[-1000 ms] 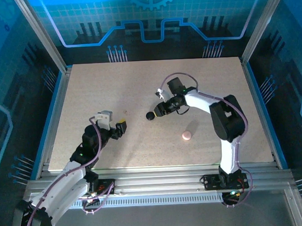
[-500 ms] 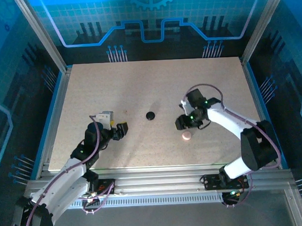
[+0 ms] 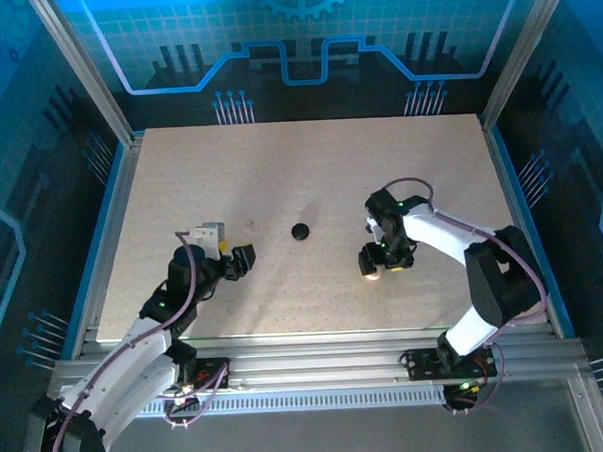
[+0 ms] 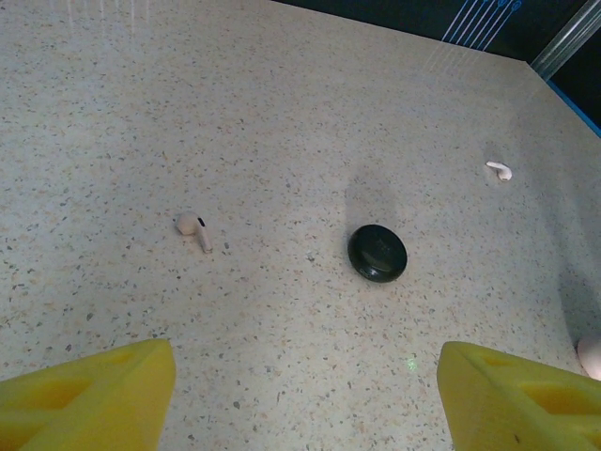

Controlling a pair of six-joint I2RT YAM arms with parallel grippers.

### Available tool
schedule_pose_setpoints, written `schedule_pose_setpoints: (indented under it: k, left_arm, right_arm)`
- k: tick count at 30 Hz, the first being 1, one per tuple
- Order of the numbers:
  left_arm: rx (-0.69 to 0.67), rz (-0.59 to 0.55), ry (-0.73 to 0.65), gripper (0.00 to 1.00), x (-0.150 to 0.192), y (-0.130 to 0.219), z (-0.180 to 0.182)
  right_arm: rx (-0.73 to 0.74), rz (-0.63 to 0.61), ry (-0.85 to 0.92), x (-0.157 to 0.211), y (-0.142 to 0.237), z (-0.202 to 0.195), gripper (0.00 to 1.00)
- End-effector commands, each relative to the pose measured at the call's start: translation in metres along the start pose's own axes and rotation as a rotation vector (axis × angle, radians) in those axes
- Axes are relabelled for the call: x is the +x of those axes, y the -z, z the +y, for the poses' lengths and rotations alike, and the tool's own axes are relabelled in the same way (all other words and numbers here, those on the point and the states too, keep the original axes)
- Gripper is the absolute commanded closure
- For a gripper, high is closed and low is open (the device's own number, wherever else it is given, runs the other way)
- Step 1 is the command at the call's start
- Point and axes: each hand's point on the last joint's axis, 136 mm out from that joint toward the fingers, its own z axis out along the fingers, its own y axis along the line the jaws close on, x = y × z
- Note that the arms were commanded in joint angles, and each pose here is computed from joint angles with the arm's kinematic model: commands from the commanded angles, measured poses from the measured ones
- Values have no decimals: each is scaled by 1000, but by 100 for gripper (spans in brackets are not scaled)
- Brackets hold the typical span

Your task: Insert wireless bluetooth earbuds into charging case

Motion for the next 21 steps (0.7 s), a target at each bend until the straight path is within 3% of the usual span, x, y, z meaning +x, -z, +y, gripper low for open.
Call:
schedule_pose_setpoints:
  k: [1,14,18,21]
  left_arm:
    - [2,15,4,25,5,1,0]
    - [1,11,-1,25,7,1,1]
    - [7,6,-1,25,7,-1,1]
    - [21,3,-11,26,7,-1,-1]
  right_arm:
    - [20,23,1,-4,-1,4,29]
    - [104,84,65,-8,-19,5,35]
    - [134,88,67,-5,-25,1,48]
    - [131,82,62,-5,-25,1,51]
